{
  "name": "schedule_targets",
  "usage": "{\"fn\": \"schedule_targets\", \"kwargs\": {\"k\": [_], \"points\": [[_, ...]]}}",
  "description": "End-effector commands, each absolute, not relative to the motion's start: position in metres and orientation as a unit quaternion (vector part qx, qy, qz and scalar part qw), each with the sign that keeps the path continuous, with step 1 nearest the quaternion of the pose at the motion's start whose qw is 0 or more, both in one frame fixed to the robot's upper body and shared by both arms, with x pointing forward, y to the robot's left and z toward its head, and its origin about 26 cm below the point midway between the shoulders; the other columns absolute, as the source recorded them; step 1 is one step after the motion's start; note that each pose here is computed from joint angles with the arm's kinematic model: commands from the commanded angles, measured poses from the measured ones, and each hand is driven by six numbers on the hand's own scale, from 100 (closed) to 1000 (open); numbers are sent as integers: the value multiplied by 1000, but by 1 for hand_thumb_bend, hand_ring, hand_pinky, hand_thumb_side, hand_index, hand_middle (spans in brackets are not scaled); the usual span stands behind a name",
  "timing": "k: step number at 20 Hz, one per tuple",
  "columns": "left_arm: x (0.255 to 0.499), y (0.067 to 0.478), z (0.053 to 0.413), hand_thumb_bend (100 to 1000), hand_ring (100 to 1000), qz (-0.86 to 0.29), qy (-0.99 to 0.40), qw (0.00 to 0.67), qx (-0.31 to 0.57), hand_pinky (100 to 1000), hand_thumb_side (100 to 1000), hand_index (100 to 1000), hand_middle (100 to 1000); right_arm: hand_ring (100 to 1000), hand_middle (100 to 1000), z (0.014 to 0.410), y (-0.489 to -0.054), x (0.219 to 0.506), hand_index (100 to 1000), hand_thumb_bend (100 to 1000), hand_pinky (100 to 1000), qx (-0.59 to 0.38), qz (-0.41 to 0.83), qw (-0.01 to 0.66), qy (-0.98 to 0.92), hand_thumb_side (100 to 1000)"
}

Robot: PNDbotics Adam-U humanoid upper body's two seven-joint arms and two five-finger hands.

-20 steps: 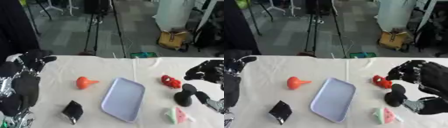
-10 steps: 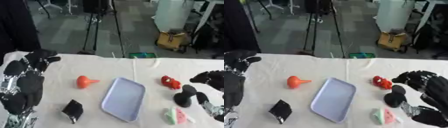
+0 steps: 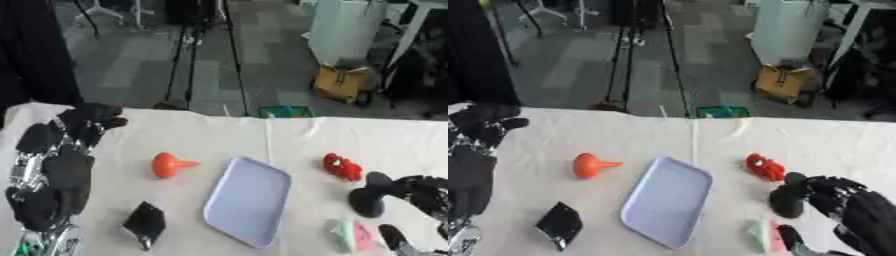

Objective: Pick up objects on the table and place them in the box.

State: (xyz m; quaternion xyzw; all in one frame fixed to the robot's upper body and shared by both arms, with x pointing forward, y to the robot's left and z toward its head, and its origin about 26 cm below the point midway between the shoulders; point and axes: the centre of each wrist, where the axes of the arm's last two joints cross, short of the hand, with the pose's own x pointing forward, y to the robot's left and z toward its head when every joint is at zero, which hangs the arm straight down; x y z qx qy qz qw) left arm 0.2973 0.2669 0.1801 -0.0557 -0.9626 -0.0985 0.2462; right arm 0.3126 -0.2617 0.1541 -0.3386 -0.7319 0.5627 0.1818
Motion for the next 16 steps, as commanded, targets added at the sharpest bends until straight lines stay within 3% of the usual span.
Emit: {"fn": "schedule_targets", "kwargs": {"k": [1, 4, 7, 10, 11, 16], "points": [[296, 266, 188, 161, 762, -109, -965, 234, -56, 748, 1000, 740, 684, 819, 723, 152, -266, 311, 976, 330, 747, -334, 572, 192, -724, 1000], [297, 266, 190, 159, 761, -112, -965, 232, -57, 748, 1000, 740, 694, 834, 729, 142, -268, 307, 984, 334, 754, -331, 570, 215, -720, 1000], [297, 266, 190, 156, 760, -111, -965, 232, -57, 747, 1000, 738, 701, 847, 724, 136, -269, 306, 1000, 428, 796, -333, 577, 221, -713, 1000], [297, 265, 190, 155, 760, -112, -964, 233, -59, 747, 1000, 738, 702, 855, 727, 128, -267, 309, 1000, 453, 808, -330, 586, 223, -706, 993], [297, 265, 190, 154, 759, -111, -964, 232, -60, 745, 1000, 738, 702, 869, 733, 125, -266, 310, 1000, 484, 819, -328, 585, 226, -706, 954], [297, 263, 190, 153, 758, -106, -965, 231, -65, 744, 1000, 738, 703, 872, 736, 118, -263, 311, 1000, 469, 820, -329, 569, 239, -715, 956]]}}
